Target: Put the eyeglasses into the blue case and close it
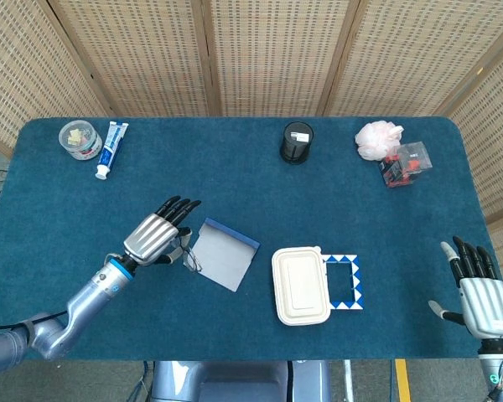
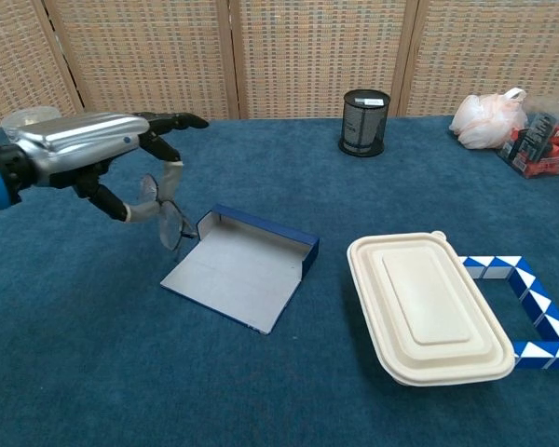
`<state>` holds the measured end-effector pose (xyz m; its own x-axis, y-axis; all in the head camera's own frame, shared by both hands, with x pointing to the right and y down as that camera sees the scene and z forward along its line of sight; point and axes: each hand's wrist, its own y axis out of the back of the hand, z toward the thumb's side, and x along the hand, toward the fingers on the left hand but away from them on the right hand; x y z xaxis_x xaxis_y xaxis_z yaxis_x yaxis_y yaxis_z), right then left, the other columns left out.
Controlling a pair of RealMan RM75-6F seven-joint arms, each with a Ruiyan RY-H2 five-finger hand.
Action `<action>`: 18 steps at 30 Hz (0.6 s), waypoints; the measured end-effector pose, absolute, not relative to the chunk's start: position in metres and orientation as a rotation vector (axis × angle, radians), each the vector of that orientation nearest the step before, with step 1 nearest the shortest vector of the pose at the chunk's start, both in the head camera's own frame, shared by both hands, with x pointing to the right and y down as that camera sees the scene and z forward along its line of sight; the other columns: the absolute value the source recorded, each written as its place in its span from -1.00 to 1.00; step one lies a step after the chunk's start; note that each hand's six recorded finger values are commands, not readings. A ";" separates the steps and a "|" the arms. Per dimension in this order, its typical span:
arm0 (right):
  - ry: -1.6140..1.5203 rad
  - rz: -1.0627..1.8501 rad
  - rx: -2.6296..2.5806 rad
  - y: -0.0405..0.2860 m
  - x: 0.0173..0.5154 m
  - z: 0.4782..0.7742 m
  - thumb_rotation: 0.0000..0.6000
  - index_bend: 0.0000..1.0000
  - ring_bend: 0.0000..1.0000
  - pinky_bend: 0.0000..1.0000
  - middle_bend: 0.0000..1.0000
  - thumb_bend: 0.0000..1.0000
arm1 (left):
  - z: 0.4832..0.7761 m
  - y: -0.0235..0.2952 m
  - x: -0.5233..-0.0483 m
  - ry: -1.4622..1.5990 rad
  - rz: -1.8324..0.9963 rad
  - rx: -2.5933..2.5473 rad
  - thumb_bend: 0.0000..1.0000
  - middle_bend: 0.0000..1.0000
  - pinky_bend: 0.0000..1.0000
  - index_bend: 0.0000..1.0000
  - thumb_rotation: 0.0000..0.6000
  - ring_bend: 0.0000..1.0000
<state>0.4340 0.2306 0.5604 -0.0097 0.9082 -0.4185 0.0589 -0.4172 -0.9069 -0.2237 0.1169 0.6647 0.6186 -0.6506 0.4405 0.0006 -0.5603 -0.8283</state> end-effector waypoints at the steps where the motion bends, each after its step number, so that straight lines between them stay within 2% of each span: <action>1: -1.032 1.512 -1.555 0.231 0.434 0.560 1.00 -1.00 -1.00 -1.00 -1.00 -1.00 | 0.666 0.118 -0.218 0.506 -0.965 -1.995 -0.17 -1.00 -1.00 0.26 1.00 -1.00; 7: -1.036 1.516 -1.568 0.231 0.435 0.561 1.00 -1.00 -1.00 -1.00 -1.00 -1.00 | 0.685 0.122 -0.193 0.479 -0.990 -2.029 -0.17 -1.00 -1.00 0.26 1.00 -1.00; 18: -1.037 1.516 -1.585 0.231 0.435 0.562 1.00 -1.00 -1.00 -1.00 -1.00 -1.00 | 0.719 0.120 -0.175 0.461 -1.047 -2.056 -0.17 -1.00 -1.00 0.26 1.00 -1.00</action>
